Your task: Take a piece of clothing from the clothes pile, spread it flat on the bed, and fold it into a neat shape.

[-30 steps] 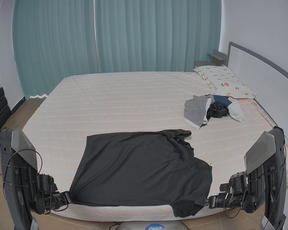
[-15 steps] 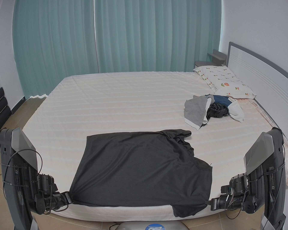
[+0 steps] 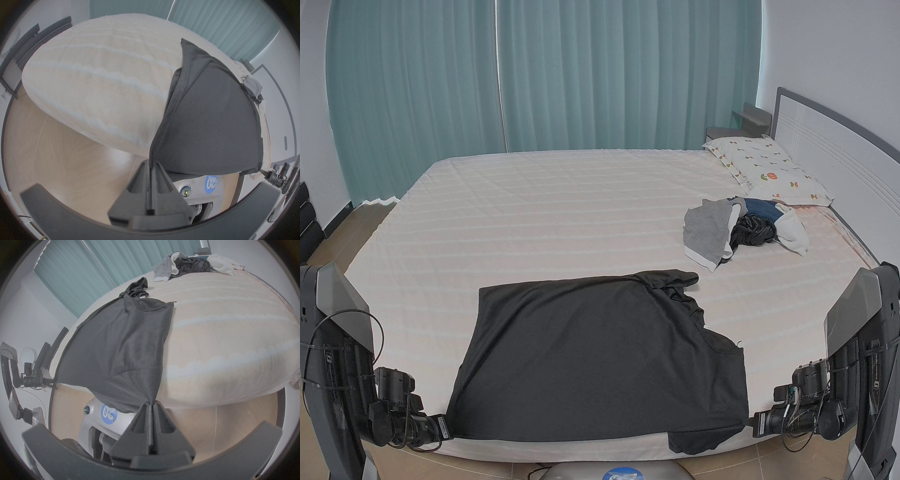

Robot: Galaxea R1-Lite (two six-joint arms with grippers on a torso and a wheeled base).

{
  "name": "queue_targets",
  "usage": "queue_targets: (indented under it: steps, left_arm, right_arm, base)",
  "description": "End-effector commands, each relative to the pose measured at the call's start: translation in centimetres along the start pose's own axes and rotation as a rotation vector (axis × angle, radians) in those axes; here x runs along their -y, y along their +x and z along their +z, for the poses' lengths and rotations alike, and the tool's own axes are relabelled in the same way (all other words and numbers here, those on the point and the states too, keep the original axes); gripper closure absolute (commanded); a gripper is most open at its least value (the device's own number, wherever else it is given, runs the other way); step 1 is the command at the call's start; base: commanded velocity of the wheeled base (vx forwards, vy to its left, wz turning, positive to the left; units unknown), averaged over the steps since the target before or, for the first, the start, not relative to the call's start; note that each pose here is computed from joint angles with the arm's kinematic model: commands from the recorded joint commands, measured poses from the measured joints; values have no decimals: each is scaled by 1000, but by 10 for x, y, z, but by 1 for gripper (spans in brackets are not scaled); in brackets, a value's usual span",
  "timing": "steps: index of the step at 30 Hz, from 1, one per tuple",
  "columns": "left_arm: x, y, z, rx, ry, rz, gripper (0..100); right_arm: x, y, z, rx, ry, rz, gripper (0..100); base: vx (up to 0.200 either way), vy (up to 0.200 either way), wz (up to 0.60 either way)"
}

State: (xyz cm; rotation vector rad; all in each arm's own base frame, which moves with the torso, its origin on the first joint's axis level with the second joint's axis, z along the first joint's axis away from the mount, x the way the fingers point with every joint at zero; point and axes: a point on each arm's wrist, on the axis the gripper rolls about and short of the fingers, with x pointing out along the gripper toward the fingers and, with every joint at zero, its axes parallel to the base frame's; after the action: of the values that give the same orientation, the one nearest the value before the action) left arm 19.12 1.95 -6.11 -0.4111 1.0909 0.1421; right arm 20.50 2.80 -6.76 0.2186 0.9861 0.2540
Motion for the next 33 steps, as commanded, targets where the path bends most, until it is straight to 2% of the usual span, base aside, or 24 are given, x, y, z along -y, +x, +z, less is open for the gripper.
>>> queue_targets:
  steps: [1, 6, 13, 14, 18, 23, 26, 28, 32, 33]
  left_arm:
    - [3, -13, 2, 20, 16, -6, 100]
    - [0, -9, -3, -20, 58, 43, 100]
    - [0, -8, -4, -18, 61, 57, 100]
    - [0, -8, -3, -14, 60, 55, 0]
    - [0, -8, -1, 6, 54, 51, 0]
    - [2, -12, 7, 73, 48, 22, 0]
    - [4, -15, 13, 117, 39, 1, 0]
    - [3, -24, 22, 180, 19, -71, 0]
    - [-1, -29, 32, 230, -6, -125, 0]
    - [-1, -29, 36, 246, -35, -139, 0]
  right_arm:
    - [-3, -8, -2, -26, -11, -1, 100]
    - [-3, -9, -6, -67, -37, -6, 100]
    - [-2, -6, -4, -35, -38, 1, 100]
    - [-1, -5, -4, -36, -38, 0, 0]
    - [-2, -5, 0, 3, -30, 15, 0]
    - [-2, -8, 10, 75, 65, 57, 0]
    - [-2, -12, 16, 107, 91, 68, 0]
    - [-1, -21, 25, 156, 128, 104, 0]
    - [-3, -30, 33, 203, 164, 141, 0]
    - [-3, -31, 36, 218, 181, 147, 0]
  base:
    - [0, 0, 0]
    - [0, 0, 0]
    - [0, 0, 0]
    - [0, 0, 0]
    - [0, 0, 0]
    - [0, 0, 0]
    - [0, 0, 0]
    - [0, 0, 0]
    - [0, 0, 0]
    - [0, 0, 0]
